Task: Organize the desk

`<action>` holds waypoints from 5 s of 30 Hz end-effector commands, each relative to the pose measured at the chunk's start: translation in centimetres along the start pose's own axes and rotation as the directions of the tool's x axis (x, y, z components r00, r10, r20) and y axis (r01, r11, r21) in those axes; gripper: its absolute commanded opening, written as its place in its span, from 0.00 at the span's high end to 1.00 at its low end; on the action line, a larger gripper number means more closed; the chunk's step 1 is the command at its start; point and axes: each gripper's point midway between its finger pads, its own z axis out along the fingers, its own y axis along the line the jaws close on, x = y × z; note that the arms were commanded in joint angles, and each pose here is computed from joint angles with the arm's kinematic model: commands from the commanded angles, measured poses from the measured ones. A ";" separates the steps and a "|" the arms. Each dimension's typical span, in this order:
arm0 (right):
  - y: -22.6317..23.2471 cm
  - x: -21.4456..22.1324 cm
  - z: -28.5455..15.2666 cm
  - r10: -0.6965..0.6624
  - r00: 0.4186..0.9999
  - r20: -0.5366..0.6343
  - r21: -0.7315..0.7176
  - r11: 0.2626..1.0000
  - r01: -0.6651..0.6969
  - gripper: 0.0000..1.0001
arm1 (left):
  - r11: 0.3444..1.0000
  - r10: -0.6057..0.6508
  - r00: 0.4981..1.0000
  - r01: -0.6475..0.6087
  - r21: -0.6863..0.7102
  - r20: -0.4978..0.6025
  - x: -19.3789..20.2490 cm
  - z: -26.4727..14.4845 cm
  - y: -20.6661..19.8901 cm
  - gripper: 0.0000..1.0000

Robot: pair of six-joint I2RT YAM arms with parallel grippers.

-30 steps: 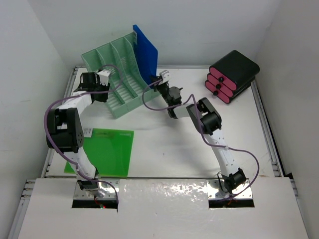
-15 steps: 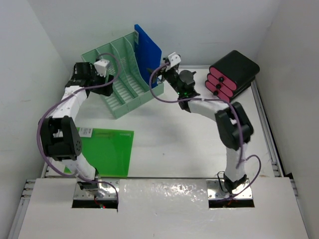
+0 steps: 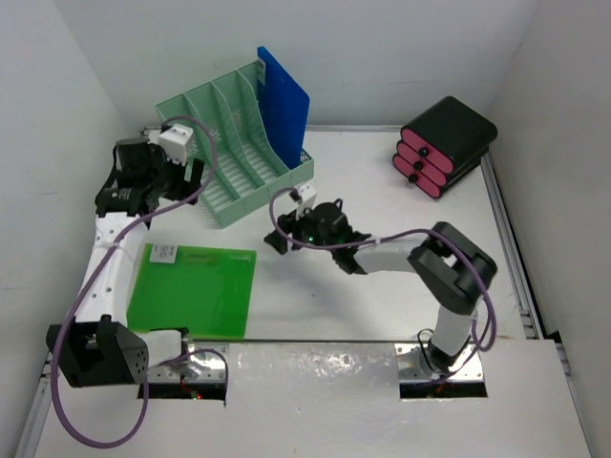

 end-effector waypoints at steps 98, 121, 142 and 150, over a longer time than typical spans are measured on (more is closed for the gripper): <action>8.0 10.7 10.3 0.412 0.902 -0.126 -0.260 0.864 -0.431 0.98 | 0.969 -0.245 0.820 0.191 -0.157 -0.517 34.0 2.0 7.0 0.36; 9.9 1.6 2.7 -0.273 0.958 0.084 -0.356 0.890 0.285 1.00 | 0.865 0.287 0.957 -0.276 0.419 0.037 10.0 -1.6 -3.3 0.16; 11.3 -2.0 1.5 -0.370 0.906 0.205 -0.390 0.818 0.423 1.00 | 0.340 0.514 0.749 -0.625 0.703 0.418 12.1 0.3 -12.2 0.14; 11.7 -2.4 0.9 -0.374 0.894 0.248 -0.398 0.802 0.445 1.00 | 0.376 0.494 0.801 -0.547 0.748 0.338 13.4 1.8 -13.1 0.56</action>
